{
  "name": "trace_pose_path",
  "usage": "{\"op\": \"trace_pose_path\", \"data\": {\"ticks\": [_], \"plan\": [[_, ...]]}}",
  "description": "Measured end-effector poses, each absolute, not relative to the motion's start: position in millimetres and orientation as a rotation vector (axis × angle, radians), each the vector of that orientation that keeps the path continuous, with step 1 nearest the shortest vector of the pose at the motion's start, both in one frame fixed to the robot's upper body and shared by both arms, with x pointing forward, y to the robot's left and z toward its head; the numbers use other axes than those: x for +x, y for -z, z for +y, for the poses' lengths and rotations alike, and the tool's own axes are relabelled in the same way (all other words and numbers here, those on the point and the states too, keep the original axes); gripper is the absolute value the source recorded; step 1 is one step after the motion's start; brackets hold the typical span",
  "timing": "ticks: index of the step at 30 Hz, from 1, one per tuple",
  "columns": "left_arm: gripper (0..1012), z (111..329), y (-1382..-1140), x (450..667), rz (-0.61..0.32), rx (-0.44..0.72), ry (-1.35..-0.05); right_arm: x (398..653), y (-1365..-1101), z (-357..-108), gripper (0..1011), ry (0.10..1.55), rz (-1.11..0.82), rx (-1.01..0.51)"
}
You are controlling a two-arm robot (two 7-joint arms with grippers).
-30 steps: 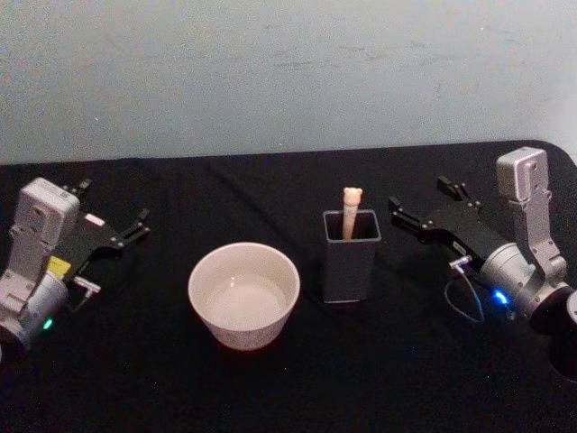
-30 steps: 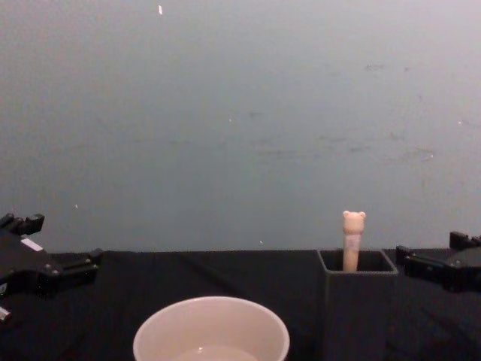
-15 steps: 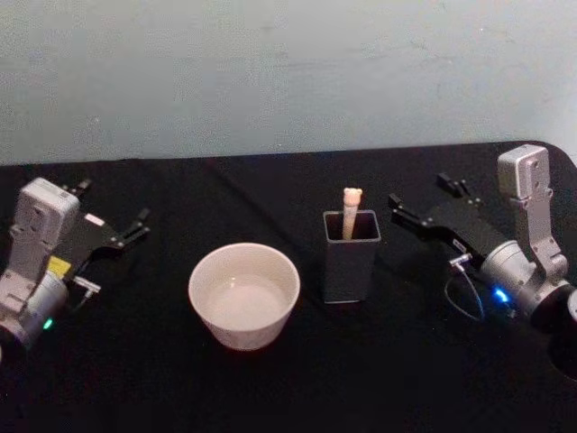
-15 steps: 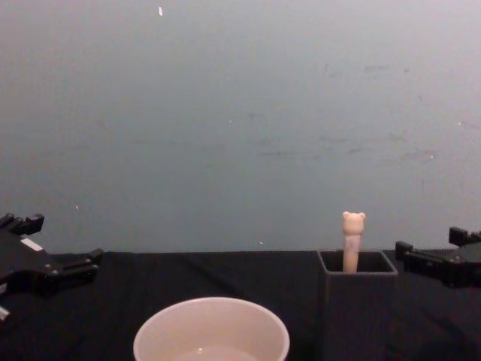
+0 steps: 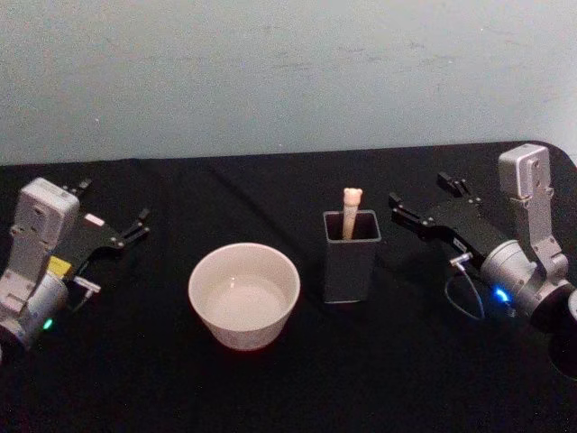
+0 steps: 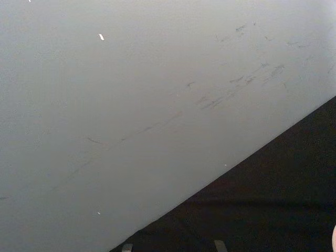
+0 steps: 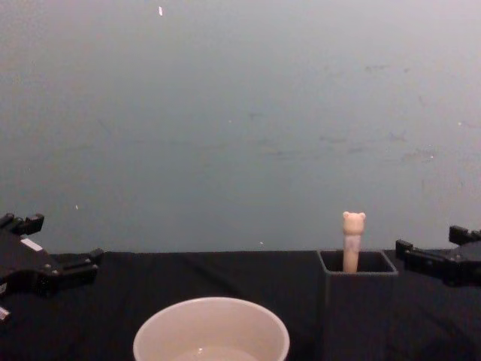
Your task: Pick up the stirring spoon with one hand, stir inside the cup, then place it back in its original position.
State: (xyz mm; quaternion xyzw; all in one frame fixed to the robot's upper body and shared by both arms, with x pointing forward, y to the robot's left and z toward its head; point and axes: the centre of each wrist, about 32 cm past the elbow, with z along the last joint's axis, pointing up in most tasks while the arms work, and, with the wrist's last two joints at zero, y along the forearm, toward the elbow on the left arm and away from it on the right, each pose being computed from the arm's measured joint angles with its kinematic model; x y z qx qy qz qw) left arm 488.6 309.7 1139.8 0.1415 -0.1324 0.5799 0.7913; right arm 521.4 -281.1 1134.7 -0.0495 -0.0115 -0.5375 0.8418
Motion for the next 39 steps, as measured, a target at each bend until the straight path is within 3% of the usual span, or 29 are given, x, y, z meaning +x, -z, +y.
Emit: {"op": "trace_pose_path", "data": {"ticks": [39], "plan": [[1001, 309.7, -1139.8, 488.6, -0.285, 0.305, -1.248, 521.4, -1134.8, -281.0, 1002, 1.135, -0.025, -0.103]]}}
